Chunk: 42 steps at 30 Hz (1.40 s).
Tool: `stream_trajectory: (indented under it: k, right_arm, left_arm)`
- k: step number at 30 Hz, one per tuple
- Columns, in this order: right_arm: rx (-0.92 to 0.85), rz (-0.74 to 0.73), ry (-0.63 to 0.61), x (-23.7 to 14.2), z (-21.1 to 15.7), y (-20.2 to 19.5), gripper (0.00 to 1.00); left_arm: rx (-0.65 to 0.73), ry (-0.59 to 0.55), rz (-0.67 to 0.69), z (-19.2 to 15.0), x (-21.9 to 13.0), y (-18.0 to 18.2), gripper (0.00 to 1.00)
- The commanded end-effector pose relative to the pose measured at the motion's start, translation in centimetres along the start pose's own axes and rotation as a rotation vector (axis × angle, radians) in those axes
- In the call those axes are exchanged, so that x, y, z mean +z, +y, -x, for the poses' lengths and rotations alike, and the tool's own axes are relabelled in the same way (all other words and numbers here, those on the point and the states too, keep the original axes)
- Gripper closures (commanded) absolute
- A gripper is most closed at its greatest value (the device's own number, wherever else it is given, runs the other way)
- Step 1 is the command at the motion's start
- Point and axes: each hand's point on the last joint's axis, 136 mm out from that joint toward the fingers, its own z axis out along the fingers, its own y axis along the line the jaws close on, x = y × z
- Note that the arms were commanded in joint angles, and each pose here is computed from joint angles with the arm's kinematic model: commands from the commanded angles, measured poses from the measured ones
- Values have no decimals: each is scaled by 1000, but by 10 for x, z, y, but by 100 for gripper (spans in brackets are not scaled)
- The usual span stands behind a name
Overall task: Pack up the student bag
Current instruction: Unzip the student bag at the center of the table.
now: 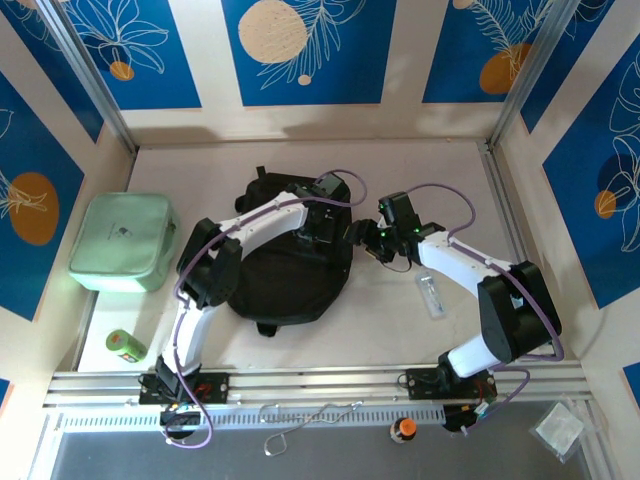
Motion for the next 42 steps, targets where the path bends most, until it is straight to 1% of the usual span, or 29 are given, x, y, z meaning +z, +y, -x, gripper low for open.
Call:
stream_trajectory:
  k: [1, 6, 13, 17, 20, 26, 28, 31, 34, 39, 42]
  right_arm:
    - [20, -9, 11, 2, -3, -6, 35]
    - [5, -4, 35, 5, -6, -4, 35]
    - [-32, -7, 98, 18, -11, 6, 35]
    - [-40, -26, 122, 26, -14, 6, 36]
    - [-41, -56, 136, 31, -14, 4, 42]
    - [-42, -180, 148, 40, -11, -15, 66]
    - [-41, -220, 141, 41, -8, -23, 73]
    - [-38, -275, 125, 42, -1, -33, 76]
    - [-38, -306, 109, 42, 9, -41, 77]
    - [-61, -311, 89, 43, 26, -42, 77]
    - [-90, -291, 80, 45, 37, -35, 77]
  left_arm:
    - [-4, -56, -60, 7, -37, -3, 97]
    - [1, -102, -115, 3, -64, -2, 97]
    - [5, -101, -103, -3, -67, 3, 99]
    - [11, -115, -65, -2, -66, 11, 100]
    - [13, -122, -24, -1, -66, 18, 100]
    - [12, -116, 59, -3, -68, 38, 100]
    - [4, -114, 86, -4, -68, 49, 100]
    - [-21, -110, 118, -6, -68, 71, 100]
    - [-46, -91, 183, -13, -68, 103, 100]
    - [-125, -51, 216, -31, -61, 149, 100]
    - [-180, -37, 233, -43, -60, 174, 100]
